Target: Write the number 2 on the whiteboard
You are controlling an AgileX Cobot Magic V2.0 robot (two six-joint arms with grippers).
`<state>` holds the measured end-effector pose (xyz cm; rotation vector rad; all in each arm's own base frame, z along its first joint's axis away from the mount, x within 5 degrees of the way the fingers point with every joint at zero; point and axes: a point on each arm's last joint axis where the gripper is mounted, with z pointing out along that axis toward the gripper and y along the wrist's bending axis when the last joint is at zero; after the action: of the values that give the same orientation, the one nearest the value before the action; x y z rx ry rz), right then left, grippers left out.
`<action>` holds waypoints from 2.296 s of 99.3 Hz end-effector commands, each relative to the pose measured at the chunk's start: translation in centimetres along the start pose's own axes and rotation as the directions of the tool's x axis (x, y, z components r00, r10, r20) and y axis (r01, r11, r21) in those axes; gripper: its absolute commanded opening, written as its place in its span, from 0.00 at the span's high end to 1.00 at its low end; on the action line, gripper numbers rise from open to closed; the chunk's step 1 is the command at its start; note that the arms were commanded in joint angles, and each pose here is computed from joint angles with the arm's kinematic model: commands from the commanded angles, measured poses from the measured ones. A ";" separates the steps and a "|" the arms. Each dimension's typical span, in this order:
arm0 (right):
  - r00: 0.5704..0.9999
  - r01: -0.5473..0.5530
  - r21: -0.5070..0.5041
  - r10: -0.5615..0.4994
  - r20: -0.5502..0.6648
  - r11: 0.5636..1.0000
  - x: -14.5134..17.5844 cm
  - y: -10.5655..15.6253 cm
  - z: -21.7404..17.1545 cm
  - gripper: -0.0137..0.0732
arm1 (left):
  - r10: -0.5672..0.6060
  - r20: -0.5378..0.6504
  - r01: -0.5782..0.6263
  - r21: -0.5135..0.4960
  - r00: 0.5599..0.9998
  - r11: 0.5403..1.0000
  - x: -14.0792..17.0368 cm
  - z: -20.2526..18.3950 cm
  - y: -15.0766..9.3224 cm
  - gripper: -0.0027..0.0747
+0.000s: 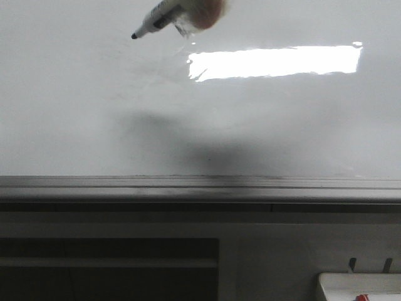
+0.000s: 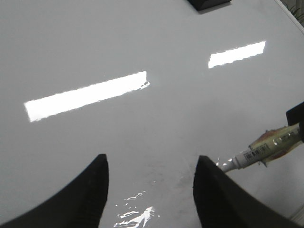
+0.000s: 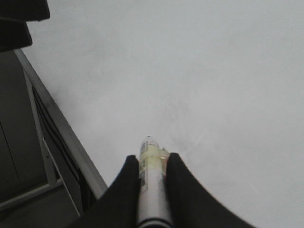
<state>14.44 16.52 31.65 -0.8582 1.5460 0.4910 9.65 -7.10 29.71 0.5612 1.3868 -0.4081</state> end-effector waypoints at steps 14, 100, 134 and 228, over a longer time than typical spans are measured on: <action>0.996 -0.006 0.088 -0.001 0.085 0.996 -2.9 -2.2 0.6 0.93 | -0.018 0.101 0.020 -0.014 0.995 1.000 -1.7 0.1 0.3 0.49; 1.000 0.025 0.098 -0.025 -0.010 0.995 -3.7 -3.5 4.3 0.93 | -0.017 0.149 0.020 -0.019 0.989 1.000 -2.1 0.0 0.3 0.49; 1.000 0.022 0.167 -0.021 -0.009 0.986 -3.8 -5.3 3.5 0.93 | -0.017 0.149 0.020 -0.019 0.989 1.000 -2.1 0.0 0.3 0.49; 0.955 -0.094 0.076 0.111 -0.276 0.993 2.9 -2.6 3.8 0.92 | -0.017 0.145 0.020 -0.019 0.989 1.000 -2.1 0.0 0.3 0.49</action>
<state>18.52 18.86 28.07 -0.8639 1.8392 0.4536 9.63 -7.07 30.09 0.5451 1.3472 -0.4134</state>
